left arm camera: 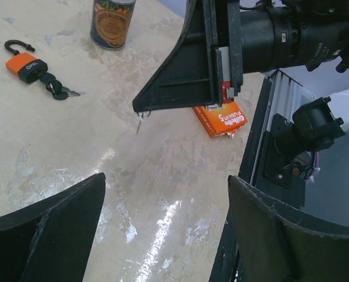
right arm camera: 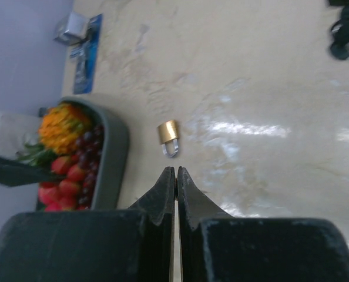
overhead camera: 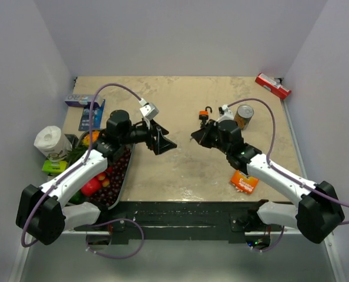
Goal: Unlock with the key
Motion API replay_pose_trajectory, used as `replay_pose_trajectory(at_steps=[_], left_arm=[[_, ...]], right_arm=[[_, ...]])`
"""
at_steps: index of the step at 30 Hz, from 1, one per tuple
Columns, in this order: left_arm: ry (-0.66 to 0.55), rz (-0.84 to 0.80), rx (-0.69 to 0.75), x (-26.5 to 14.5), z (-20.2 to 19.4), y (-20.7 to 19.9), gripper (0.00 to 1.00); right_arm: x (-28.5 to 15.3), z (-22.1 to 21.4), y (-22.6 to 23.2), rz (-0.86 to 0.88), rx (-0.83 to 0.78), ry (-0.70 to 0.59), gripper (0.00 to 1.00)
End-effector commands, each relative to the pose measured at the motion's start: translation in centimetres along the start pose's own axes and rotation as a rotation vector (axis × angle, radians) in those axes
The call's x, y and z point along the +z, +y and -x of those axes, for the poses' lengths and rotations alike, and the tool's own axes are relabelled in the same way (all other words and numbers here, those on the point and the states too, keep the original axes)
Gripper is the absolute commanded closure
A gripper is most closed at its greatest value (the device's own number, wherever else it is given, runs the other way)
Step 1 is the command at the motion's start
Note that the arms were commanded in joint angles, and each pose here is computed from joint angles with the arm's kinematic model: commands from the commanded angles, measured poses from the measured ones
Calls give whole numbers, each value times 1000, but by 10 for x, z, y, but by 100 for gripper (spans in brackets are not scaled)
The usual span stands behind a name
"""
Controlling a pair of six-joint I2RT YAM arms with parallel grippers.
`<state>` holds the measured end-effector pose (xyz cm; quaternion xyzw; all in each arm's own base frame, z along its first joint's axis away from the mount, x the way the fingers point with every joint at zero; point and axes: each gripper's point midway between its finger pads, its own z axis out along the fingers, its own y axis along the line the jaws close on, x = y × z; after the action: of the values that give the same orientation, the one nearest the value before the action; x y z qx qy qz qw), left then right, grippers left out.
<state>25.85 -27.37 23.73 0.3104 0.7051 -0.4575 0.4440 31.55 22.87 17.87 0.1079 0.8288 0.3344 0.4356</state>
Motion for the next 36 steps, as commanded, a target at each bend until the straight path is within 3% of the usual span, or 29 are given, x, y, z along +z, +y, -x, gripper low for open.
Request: replay_pose_trajectory(at_steps=[1,7,13,16,24,26,36], left_arm=[[-76,-60,134,-4,19,-18,11],[-92,-78,156,-6,21,-24,11],[-81,-158,153,-2,15,-38,11],[-80,-185,157,-2,14,-44,16],[-84,-203,164,-1,13,-49,44],[-80,-204,159,0,12,-48,54],[-77,-203,156,1,11,-48,81]], right_arm=[[-22,11,79,218,87,-24,100],[-48,15,138,386,131,-35,100],[-62,18,162,473,175,-37,100],[-68,18,167,486,174,-35,100],[-74,21,169,497,176,-43,100],[-74,22,168,491,178,-50,100],[-74,21,162,474,177,-56,100]])
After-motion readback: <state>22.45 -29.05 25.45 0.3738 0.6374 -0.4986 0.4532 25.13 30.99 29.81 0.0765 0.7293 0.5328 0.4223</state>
